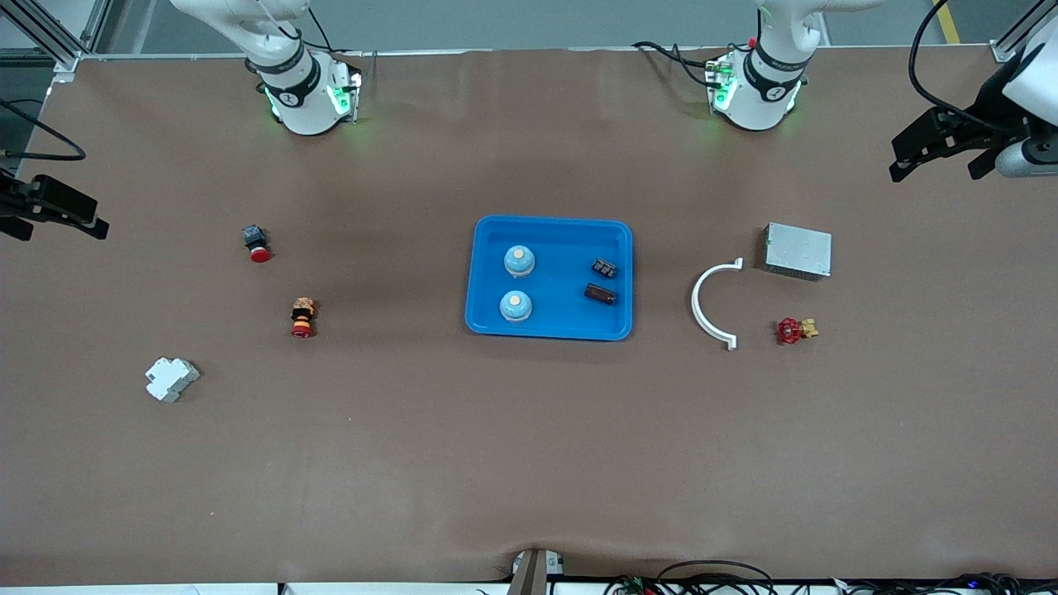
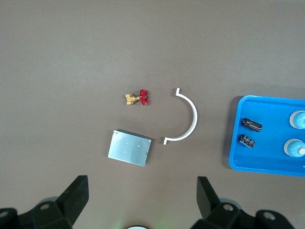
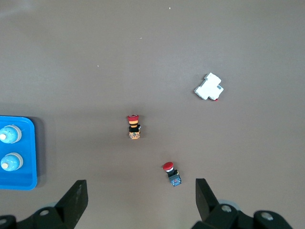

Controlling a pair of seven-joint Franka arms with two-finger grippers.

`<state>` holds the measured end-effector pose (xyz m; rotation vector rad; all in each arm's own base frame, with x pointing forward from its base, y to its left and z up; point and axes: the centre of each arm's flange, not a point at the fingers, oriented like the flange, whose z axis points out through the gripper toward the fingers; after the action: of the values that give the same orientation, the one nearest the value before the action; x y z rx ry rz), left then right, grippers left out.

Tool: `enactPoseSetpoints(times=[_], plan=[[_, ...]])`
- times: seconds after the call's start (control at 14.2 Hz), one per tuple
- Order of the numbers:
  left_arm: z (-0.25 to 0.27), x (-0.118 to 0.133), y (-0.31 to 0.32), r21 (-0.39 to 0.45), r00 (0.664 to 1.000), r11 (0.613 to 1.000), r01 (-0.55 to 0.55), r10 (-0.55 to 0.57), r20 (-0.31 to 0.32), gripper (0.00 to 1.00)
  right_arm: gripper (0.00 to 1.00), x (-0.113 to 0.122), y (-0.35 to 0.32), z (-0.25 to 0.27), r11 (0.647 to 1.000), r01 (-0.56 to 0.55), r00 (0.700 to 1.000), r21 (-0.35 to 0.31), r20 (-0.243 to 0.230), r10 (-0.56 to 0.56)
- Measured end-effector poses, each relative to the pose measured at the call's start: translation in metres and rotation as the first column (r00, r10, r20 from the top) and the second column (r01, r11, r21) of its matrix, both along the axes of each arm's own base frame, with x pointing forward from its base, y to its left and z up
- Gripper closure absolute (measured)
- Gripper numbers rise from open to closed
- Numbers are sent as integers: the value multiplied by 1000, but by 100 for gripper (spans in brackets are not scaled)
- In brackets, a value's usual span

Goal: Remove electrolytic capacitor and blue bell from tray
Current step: 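Move both grippers from rest toward the blue tray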

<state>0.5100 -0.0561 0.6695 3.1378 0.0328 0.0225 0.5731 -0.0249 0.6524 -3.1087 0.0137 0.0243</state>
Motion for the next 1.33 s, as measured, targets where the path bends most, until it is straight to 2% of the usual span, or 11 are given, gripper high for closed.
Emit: enactPoseSetpoints(times=[0.42,0.7,0.98,1.19,1.33], plan=[[-3,2,0,0,1000,1000,0,0,-5,0,0,0,-2,0,1000,6,1000,0,-2,-6],[-39,20,-1,2,997,1000,1,-1,-76,0,0,-2,-3,2,1000,14,1000,1,1,-14],[-83,39,-21,8,991,1000,-17,18,-133,0,0,-10,2,-29,986,155,987,61,-59,-151],[-118,42,-43,13,990,999,-42,44,-137,0,0,-25,33,-70,973,222,974,60,-62,-218],[-145,40,-59,18,988,998,-66,68,-135,0,0,-42,78,-95,960,276,960,51,-69,-273]])
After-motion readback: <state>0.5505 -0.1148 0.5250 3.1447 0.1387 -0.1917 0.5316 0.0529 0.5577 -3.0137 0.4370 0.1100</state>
